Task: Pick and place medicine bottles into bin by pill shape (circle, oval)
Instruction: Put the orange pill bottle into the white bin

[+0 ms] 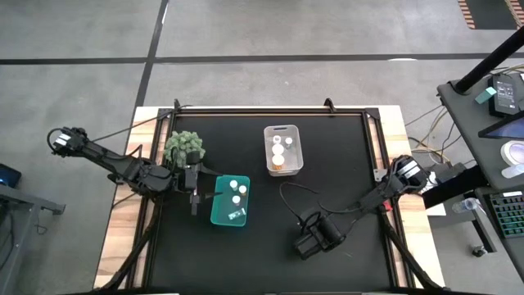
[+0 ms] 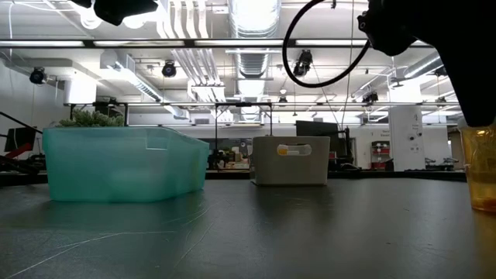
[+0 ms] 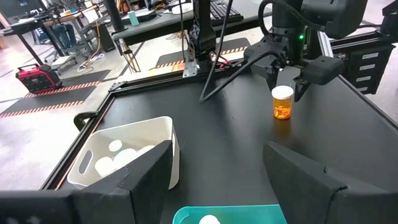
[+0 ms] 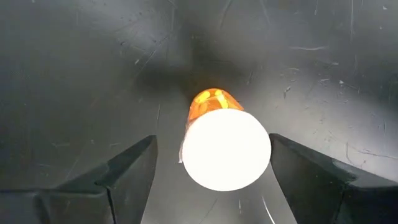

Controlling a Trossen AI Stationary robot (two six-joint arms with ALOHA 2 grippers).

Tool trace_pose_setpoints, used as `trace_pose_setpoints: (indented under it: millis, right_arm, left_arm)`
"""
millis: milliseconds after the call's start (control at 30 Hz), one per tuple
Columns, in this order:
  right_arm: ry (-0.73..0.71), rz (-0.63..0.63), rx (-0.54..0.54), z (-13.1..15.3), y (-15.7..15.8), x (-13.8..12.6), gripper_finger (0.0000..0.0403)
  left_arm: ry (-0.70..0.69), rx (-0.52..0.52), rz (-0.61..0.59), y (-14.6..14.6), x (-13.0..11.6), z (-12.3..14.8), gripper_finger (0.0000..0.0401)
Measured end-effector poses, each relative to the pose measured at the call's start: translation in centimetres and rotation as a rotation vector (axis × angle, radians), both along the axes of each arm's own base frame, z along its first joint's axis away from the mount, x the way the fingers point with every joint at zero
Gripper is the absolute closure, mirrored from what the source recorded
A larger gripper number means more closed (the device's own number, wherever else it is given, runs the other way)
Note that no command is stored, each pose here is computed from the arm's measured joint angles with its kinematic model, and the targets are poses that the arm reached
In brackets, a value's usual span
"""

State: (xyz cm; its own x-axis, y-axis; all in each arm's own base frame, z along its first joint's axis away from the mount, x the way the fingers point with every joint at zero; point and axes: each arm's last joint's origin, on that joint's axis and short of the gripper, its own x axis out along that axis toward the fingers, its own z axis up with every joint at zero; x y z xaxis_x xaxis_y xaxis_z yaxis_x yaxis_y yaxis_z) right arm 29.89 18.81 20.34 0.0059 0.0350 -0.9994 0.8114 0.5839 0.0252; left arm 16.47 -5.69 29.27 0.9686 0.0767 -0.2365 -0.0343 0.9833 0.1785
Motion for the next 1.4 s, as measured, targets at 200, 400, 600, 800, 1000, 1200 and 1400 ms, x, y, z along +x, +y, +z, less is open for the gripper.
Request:
trace_pose_setpoints:
  millis: [200, 400, 600, 800, 1000, 1200, 1400]
  right_arm:
    - [0.004, 0.003, -0.002, -0.3, -0.1, -0.1, 0.0127]
    - [0.025, 0.007, -0.015, -1.0, -0.3, -0.4, 0.0149]
    - [0.03, 0.015, -0.017, -1.1, -0.4, -0.5, 0.0188]
    - [0.009, 0.036, -0.001, -0.2, -0.8, -0.3, 0.0202]
    - [-0.048, 0.038, 0.019, 2.2, -2.1, 0.2, 0.019]
    - [-0.082, 0.079, 0.01, 4.1, -4.0, 1.2, 0.0194]
    - [-0.114, 0.15, 0.005, 6.5, -5.7, 2.3, 0.0194]
  left_arm:
    - [0.0, 0.0, 0.0, 0.0, 0.0, 0.0, 0.0166]
    - [0.0, 0.0, 0.0, 0.0, 0.0, 0.0, 0.0166]
    - [0.001, 0.003, -0.001, 0.0, 0.0, 0.0, 0.0166]
    - [0.001, 0.005, -0.001, 0.0, 0.0, 0.0, 0.0166]
    - [0.0, 0.004, -0.001, 0.0, 0.0, 0.0, 0.0166]
    - [0.0, 0.004, -0.001, 0.0, 0.0, 0.0, 0.0166]
    - [0.0, 0.004, -0.001, 0.0, 0.0, 0.0, 0.0166]
